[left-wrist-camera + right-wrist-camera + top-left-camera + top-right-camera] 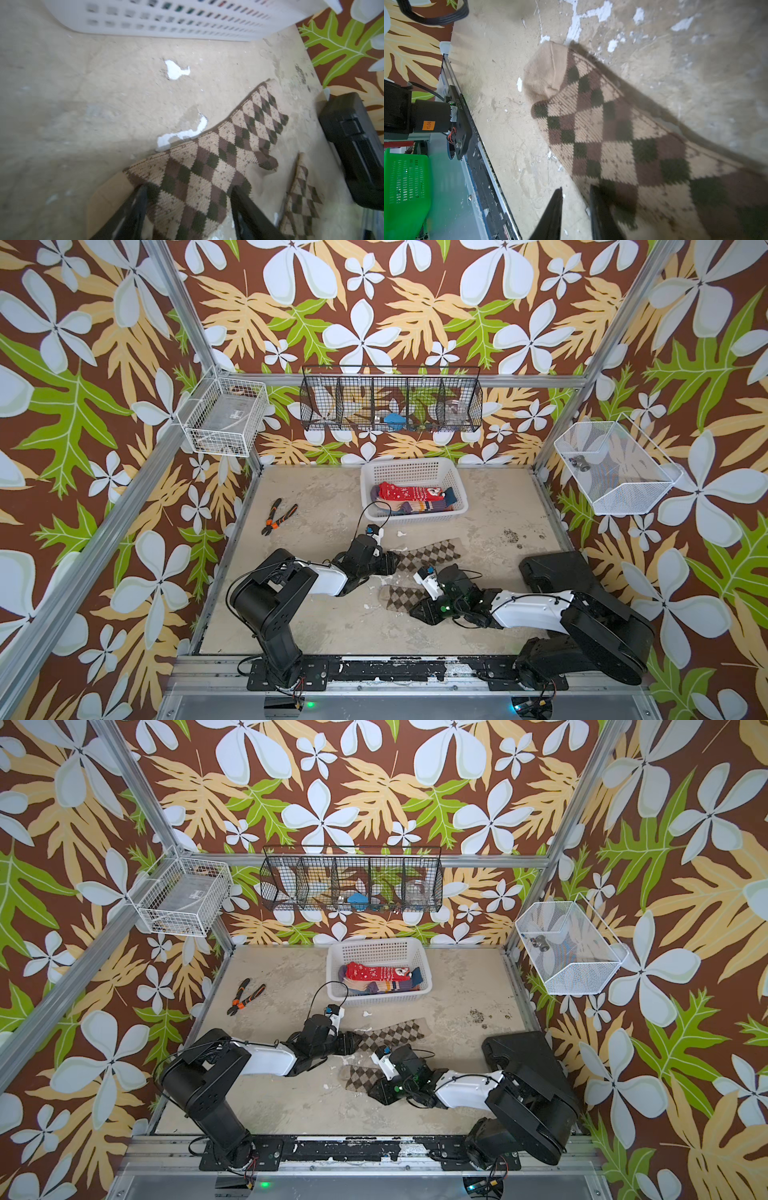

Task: Place the socks together as a pair
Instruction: Move the sock to the center of the board, then pick up the sock from the center of the board.

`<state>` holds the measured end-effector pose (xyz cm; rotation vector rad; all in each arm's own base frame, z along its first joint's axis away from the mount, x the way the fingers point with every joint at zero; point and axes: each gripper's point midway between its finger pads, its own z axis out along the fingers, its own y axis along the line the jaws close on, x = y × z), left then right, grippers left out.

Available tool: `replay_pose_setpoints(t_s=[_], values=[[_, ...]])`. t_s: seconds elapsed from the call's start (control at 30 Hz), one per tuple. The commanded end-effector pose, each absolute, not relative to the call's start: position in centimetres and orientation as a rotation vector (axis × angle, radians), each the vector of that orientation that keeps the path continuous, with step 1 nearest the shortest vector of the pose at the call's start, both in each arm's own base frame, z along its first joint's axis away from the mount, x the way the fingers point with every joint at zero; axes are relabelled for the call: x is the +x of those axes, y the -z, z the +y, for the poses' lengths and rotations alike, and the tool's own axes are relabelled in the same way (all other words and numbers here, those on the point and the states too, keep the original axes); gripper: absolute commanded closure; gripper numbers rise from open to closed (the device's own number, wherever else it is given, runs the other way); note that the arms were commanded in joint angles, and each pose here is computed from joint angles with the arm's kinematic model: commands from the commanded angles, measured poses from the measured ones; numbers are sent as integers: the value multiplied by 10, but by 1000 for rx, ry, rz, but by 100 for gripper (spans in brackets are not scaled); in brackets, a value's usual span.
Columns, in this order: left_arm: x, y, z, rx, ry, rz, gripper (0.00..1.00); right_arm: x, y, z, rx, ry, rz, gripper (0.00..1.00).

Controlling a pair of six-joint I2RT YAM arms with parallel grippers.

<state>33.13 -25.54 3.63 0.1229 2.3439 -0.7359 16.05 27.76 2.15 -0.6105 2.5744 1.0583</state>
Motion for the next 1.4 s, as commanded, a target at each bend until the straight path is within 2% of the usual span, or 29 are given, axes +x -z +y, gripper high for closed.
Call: replay_pose_setpoints(t_s=[0.0, 0.13, 0.33, 0.5, 0.6, 0.73, 0.93, 1.03, 1.23, 1.37], values=[[330, -24, -227, 140, 521, 2420, 33, 158, -10, 274, -631, -1011, 2625, 74], [334, -48, -222, 169, 476, 2372, 33, 168, -14, 294, -632, -1065, 2584, 75], [327, -102, -215, 141, 535, 2248, 31, 178, -25, 329, -681, -1199, 2520, 76], [309, -121, -203, 76, 587, 2216, 31, 185, -58, 334, -706, -1236, 2439, 74], [292, -108, -197, 57, 615, 2263, 30, 207, -88, 311, -629, -1174, 2382, 70], [269, -85, -184, 23, 621, 2325, 30, 246, -106, 244, -435, -923, 2374, 65], [245, -58, -167, -17, 581, 2412, 29, 258, -75, 149, -153, -657, 2454, 56], [236, -54, -166, -21, 612, 2422, 29, 253, -65, 139, -56, -680, 2437, 52], [220, -49, -183, 50, 654, 2431, 29, 248, -44, 125, 22, -607, 2446, 53], [213, -34, -185, 62, 648, 2471, 33, 244, -36, 124, 30, -603, 2476, 53]])
